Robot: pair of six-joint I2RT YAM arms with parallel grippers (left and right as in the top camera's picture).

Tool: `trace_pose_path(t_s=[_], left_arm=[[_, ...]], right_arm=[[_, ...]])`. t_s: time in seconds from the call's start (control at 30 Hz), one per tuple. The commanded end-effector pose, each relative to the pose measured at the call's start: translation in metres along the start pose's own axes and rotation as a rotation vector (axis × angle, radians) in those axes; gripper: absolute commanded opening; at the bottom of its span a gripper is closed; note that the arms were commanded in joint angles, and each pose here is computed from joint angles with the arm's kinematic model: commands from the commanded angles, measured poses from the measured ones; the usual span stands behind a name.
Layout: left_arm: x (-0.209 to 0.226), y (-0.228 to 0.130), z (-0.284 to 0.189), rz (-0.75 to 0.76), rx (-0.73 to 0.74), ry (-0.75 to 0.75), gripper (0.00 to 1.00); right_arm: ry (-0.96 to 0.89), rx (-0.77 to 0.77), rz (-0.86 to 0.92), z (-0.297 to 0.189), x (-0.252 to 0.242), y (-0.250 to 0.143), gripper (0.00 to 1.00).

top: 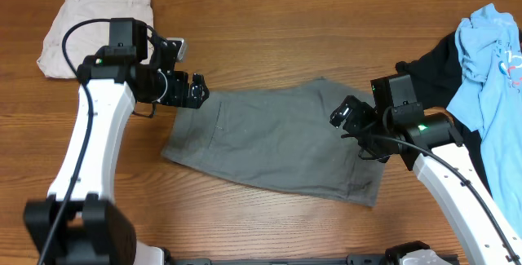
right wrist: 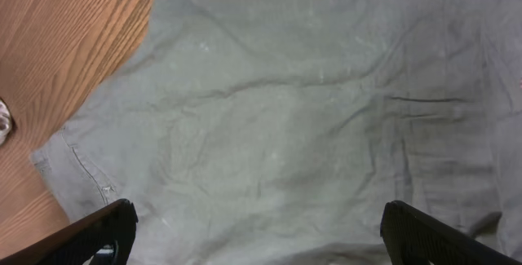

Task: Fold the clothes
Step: 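Reach the left gripper to the trousers' left waistband end, then grasp the trousers' left edge with the left gripper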

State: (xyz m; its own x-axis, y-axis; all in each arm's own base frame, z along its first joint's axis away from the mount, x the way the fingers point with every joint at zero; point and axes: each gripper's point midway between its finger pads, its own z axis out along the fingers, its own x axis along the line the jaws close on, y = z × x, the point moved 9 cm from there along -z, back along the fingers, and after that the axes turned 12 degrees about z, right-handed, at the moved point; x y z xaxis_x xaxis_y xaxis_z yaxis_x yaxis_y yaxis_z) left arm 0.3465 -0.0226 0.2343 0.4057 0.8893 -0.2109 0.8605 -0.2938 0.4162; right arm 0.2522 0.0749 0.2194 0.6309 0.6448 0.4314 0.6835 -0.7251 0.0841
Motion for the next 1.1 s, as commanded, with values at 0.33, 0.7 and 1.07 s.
trace_pose_path(t_s=[0.33, 0.7, 1.07], left_arm=[[0.105, -0.053, 0.01, -0.133, -0.091, -0.301, 1.0], [0.114, -0.067, 0.07, -0.137, 0.017, -0.411, 1.0], [0.128, -0.084, 0.089, -0.17, 0.161, -0.323, 1.0]], right_arm=[[0.02, -0.005, -0.011, -0.003, 0.006, 0.001, 1.0], [0.02, -0.005, -0.011, -0.003, 0.006, 0.001, 1.0], [0.02, -0.006, -0.011, -0.003, 0.006, 0.001, 1.0]])
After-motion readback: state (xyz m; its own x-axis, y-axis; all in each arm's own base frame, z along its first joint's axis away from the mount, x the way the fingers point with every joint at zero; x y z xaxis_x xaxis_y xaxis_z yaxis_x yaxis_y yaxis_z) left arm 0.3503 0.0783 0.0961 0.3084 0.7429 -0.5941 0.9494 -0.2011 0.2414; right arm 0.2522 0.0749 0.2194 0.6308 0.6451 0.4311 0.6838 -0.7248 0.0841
